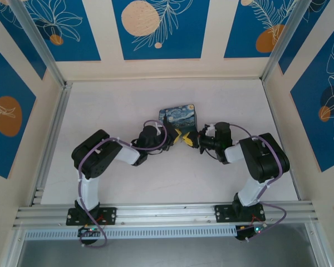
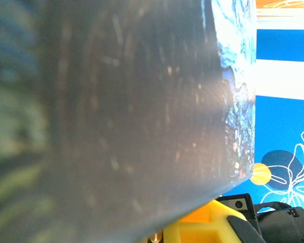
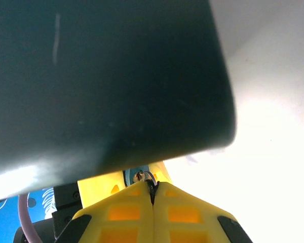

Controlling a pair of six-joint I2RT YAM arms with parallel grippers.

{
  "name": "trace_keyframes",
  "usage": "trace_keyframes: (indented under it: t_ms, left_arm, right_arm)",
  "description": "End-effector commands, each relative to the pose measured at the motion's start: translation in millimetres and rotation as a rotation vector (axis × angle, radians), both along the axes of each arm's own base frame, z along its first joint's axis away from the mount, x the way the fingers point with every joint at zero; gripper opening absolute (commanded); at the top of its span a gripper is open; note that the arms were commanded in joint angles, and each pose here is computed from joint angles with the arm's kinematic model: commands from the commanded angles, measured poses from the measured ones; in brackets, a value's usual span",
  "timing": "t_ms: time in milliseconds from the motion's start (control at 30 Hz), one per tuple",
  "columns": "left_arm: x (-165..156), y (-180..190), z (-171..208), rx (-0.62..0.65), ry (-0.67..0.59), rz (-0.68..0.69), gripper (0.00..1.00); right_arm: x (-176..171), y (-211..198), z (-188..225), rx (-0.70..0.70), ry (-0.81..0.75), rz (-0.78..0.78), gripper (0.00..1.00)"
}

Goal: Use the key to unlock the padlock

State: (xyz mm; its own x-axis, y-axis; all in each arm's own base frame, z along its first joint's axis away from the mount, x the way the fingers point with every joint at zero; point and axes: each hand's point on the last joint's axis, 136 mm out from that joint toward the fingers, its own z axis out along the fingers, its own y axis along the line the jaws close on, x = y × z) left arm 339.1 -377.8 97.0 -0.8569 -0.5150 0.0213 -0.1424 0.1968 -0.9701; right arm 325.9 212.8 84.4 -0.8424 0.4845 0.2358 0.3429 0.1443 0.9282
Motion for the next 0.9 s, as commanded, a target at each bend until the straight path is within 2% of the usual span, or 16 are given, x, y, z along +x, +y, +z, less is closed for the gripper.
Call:
trace_keyframes:
  t_ms: [0, 133, 300, 333, 400, 500, 667, 800, 867]
  left_arm:
    - [-49, -40, 37, -0.113, -0.043, -0.212, 0.00]
    - [-51, -44, 38, -0.108, -0.045, -0.219, 0.00]
    - [-50, -49, 20, -0.082, -0.020, -0.219, 0.00]
    - [-48, -46, 14, -0.071, -0.012, -0.205, 0.00]
    - [-44, -40, 1, -0.041, -0.004, -0.170, 0.00]
    - [-35, -32, -12, -0.020, 0.003, -0.124, 0.00]
    - [-26, -21, -24, 0.024, -0.004, -0.083, 0.00]
    - [-21, -16, -28, 0.056, -0.017, -0.076, 0.00]
    - [-22, -15, -31, 0.072, -0.019, -0.079, 0.00]
  right_arm:
    - [12, 3, 20, 0.023, -0.119, 0.027, 0.00]
    - [17, 10, 24, 0.046, -0.121, 0.033, 0.00]
    - [23, 28, 36, 0.041, -0.137, 0.089, 0.01]
    - [23, 27, 35, 0.034, -0.136, 0.089, 0.07]
    - [22, 21, 33, 0.019, -0.130, 0.082, 0.27]
    - [19, 8, 30, -0.004, -0.122, 0.067, 0.46]
    - [4, -14, 25, -0.066, -0.098, 0.065, 0.63]
    - [-12, -27, 19, -0.135, -0.073, 0.071, 0.71]
    - [-20, -31, 17, -0.157, -0.061, 0.075, 0.72]
